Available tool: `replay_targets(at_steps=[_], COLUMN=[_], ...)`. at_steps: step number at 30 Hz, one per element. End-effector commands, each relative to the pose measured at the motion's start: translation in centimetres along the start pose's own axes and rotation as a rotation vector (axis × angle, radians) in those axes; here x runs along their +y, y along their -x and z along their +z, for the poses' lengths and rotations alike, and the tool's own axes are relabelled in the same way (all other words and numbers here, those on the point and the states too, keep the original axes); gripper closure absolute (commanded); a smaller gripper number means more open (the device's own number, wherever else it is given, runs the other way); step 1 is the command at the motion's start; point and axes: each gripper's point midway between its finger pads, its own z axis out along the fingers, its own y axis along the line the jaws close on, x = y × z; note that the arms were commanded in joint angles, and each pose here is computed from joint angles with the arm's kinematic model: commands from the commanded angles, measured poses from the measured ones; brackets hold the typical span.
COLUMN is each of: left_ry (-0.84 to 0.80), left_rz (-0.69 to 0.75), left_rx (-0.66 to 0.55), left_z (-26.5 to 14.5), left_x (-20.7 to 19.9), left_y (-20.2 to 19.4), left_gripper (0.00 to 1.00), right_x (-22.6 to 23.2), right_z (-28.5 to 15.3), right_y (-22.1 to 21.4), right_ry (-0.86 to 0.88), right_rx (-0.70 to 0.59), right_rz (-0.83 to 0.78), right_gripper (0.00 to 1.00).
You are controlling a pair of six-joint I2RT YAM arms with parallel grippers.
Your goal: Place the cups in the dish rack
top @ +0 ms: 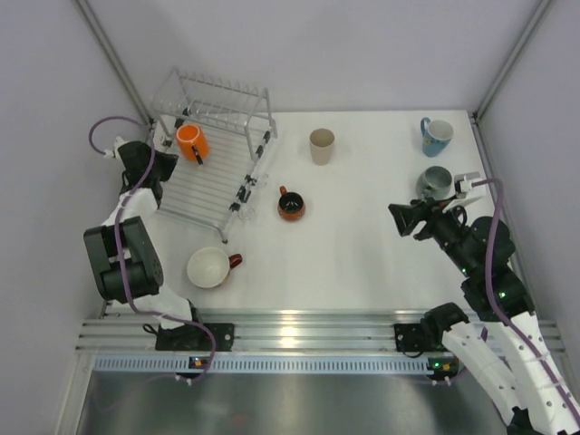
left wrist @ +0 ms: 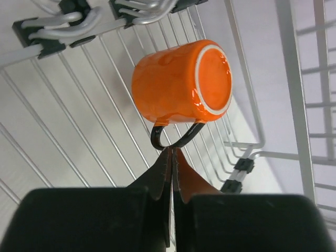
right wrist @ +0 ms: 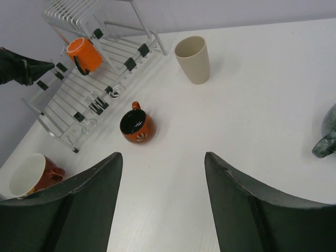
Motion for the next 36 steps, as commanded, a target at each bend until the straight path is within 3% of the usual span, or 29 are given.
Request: replay_targets(at_steps=[1,7,13,19,36], left_ry=[-0.201,-0.232,-0.181,-0.167,-0.266], left_rz=[-0.240,-0.342,-0.374,-0.372,-0.319], left_rx=[0.017,0.079,0.065,0.068,0.064], left_z=[-0.6,1.6,4.1,6.4,11.2], left_x=[-2.9,-3.1,-1.4,-1.0,-5.0], left_y=[1.4,0.6,0.5,0.4,-0.2], left_gripper=[1.00,1.00,1.00,1.00,1.00], right_x=[1.0,1.1,0.8,0.8,-0.1], right_z=[-0.4,-0.5,-0.1,0.4,2.5], right_y=[1.7,1.9,1.7,1.7,0.4], right_ry=[0.032,0.037,0.028,0.025,0.001], right_rx=[-0.041,-0.049,-0.044,-0.039,-0.004], right_rz=[-0.003,-0.007,-0.009,-0.007,0.001], right_gripper=[0.35,0.35,0.35,0.35,0.35])
